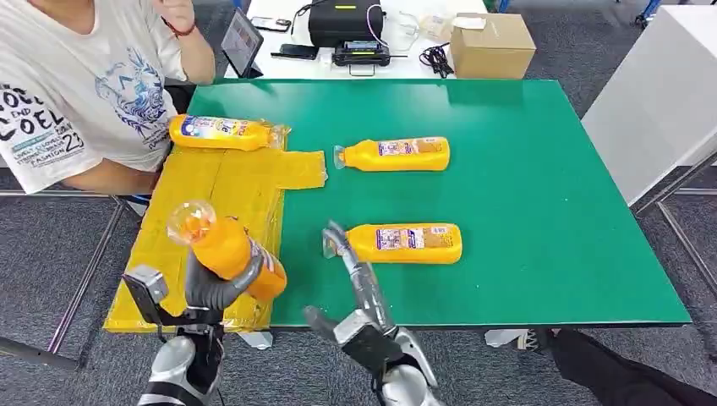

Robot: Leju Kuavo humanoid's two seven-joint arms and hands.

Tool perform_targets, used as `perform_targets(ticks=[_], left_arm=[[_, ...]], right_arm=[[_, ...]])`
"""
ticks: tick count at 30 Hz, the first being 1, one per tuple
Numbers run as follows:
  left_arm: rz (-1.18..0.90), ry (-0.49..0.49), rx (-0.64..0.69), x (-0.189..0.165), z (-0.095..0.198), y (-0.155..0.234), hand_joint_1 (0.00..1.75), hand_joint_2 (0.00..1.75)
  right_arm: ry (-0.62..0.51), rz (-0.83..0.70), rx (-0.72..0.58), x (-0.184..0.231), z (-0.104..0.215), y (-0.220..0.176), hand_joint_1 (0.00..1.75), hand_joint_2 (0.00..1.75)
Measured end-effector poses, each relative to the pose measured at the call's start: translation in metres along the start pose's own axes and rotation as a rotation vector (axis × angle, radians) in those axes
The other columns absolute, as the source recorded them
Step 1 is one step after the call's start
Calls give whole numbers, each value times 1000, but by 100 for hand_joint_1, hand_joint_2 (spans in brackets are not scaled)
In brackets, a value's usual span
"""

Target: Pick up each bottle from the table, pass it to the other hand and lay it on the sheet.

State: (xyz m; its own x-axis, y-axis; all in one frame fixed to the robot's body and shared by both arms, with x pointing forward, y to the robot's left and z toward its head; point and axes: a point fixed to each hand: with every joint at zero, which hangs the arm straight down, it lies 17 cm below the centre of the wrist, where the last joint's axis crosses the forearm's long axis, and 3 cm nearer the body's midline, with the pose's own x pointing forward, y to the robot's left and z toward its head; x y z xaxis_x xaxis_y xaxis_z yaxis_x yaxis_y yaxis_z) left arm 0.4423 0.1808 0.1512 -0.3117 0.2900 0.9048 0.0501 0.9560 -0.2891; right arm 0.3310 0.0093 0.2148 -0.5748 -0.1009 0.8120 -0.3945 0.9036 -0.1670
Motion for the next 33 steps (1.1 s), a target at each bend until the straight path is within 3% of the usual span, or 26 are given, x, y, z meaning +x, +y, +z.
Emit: perform_targets(ticks=[6,12,17,20,29,33], left_arm=[[-264,-116,91,21,-19,20,175,175],[-521,-213,118,38,-34,23,175,175],[-1083,-240,14,19,-58,15,175,175],[-1309,-237,-67,-3,-68,17,175,175],[-1418,-153,-150,-38,-70,35,175,175],[-1611,-82,-306,-71,-66,42,175,175]], right_arm=[[-75,-19,-110,28,-9,-37,0,0],[-81,-20,-126,30,-11,-45,0,0],[-92,-37,-113,33,-14,-45,0,0],[-99,-45,-107,34,-16,-46,0,0],[-104,-48,-106,35,-18,-47,0,0],[-108,-76,-102,36,-19,-47,0,0]])
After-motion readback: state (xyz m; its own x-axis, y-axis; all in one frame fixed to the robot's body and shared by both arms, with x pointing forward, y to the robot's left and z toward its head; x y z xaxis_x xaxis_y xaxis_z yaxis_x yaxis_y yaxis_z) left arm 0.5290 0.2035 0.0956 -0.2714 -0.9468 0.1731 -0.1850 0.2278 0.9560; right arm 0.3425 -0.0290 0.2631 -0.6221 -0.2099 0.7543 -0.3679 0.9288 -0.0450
